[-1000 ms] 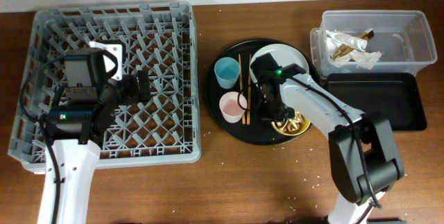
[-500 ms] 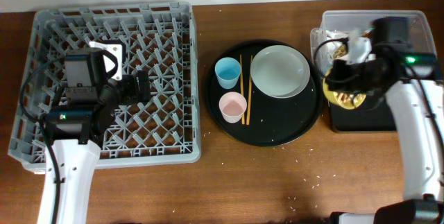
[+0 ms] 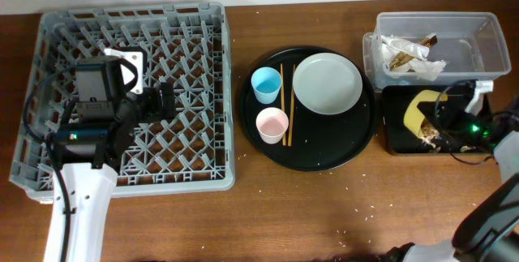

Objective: Sort waste into correct bins and load items into the dishwasher rack
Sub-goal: 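Tip the yellow bowl over the black tray to dump food scraps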

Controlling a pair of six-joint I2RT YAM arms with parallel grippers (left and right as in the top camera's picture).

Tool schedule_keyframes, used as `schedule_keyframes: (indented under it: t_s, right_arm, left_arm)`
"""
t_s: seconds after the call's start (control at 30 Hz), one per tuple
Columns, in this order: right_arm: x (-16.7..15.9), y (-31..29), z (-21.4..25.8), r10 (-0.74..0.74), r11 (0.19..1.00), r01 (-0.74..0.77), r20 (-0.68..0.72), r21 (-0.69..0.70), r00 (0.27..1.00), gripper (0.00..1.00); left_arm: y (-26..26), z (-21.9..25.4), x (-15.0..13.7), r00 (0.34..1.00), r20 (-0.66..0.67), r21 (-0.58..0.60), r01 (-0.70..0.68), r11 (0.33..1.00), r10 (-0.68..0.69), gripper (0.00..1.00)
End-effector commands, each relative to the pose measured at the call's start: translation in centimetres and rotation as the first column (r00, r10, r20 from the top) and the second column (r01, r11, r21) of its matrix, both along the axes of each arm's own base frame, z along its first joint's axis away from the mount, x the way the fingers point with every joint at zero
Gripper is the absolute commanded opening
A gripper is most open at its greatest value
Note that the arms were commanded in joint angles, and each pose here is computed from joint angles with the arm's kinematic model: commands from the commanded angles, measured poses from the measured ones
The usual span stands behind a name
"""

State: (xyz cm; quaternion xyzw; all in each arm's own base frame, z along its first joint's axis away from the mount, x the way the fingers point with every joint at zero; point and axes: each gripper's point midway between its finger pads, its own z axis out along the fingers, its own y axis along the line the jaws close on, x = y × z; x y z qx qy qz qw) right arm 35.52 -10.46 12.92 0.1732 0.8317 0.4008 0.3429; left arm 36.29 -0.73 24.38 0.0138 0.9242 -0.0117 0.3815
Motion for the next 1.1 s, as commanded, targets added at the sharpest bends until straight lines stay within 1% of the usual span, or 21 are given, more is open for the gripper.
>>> schedule_keyframes:
  t_s: [0.0,0.1,0.17,0.33,0.47,0.67,0.7,0.73,0.77,0.87,0.9,0.93,1.0,1.07]
  right_arm:
    - [-0.4,0.3,3.1,0.042,0.975,-0.082,0.188,0.208,0.981,0.04]
    - [-1.4,-0.6,5.6,0.024,0.944,-0.119,0.298,0.306,0.954,0.04]
    - [-1.8,-1.6,5.7,-0.017,0.933,-0.080,0.266,0.350,0.964,0.04]
    - [-2.2,-2.5,5.7,-0.051,0.924,-0.045,0.240,0.380,0.969,0.04]
    - [-1.9,-2.8,5.9,-0.072,0.887,-0.012,0.164,0.462,0.984,0.04]
    - [-1.4,-3.5,6.3,-0.088,0.837,0.033,0.076,0.546,0.993,0.04]
    - [-1.2,-3.7,6.1,-0.097,0.843,0.045,0.069,0.535,0.993,0.04]
    - [-0.9,-4.1,5.7,-0.121,0.842,0.087,0.029,0.532,0.992,0.04]
    - [-1.0,-3.8,6.5,-0.094,0.818,0.053,0.041,0.573,0.995,0.04]
    - [-0.9,-4.0,6.8,-0.090,0.833,0.035,0.072,0.552,0.993,0.04]
    - [-0.9,-4.0,6.8,-0.091,0.825,0.042,0.058,0.564,0.994,0.04]
    - [-0.8,-4.1,7.1,-0.090,0.838,0.034,0.078,0.545,0.993,0.04]
    - [-0.7,-4.1,7.4,-0.090,0.829,0.038,0.065,0.559,0.994,0.04]
    - [-0.1,-2.1,8.2,-0.033,0.846,-0.023,0.095,0.533,0.995,0.04]
  left_arm:
    - [-0.2,0.7,0.3,1.000,0.017,0.000,0.011,1.000,-0.011,0.99]
    - [-0.2,0.7,0.3,1.000,0.017,0.000,0.011,1.000,-0.011,0.99]
    - [-0.2,0.7,0.3,1.000,0.017,0.000,0.011,1.000,-0.011,0.99]
    - [-0.2,0.7,0.3,1.000,0.017,0.000,0.011,1.000,-0.011,0.99]
    - [-0.2,0.7,0.3,1.000,0.017,0.000,0.011,1.000,-0.011,0.99]
    - [-0.2,0.7,0.3,1.000,0.017,0.000,0.011,1.000,-0.011,0.99]
    - [-0.2,0.7,0.3,1.000,0.017,0.000,0.011,1.000,-0.011,0.99]
    - [-0.2,0.7,0.3,1.000,0.017,0.000,0.011,1.000,-0.011,0.99]
    - [-0.2,0.7,0.3,1.000,0.017,0.000,0.011,1.000,-0.011,0.99]
    - [-0.2,0.7,0.3,1.000,0.017,0.000,0.011,1.000,-0.011,0.99]
    - [-0.2,0.7,0.3,1.000,0.017,0.000,0.011,1.000,-0.011,0.99]
    - [-0.2,0.7,0.3,1.000,0.017,0.000,0.011,1.000,-0.011,0.99]
    - [-0.2,0.7,0.3,1.000,0.017,0.000,0.011,1.000,-0.011,0.99]
    - [-0.2,0.7,0.3,1.000,0.017,0.000,0.011,1.000,-0.011,0.99]
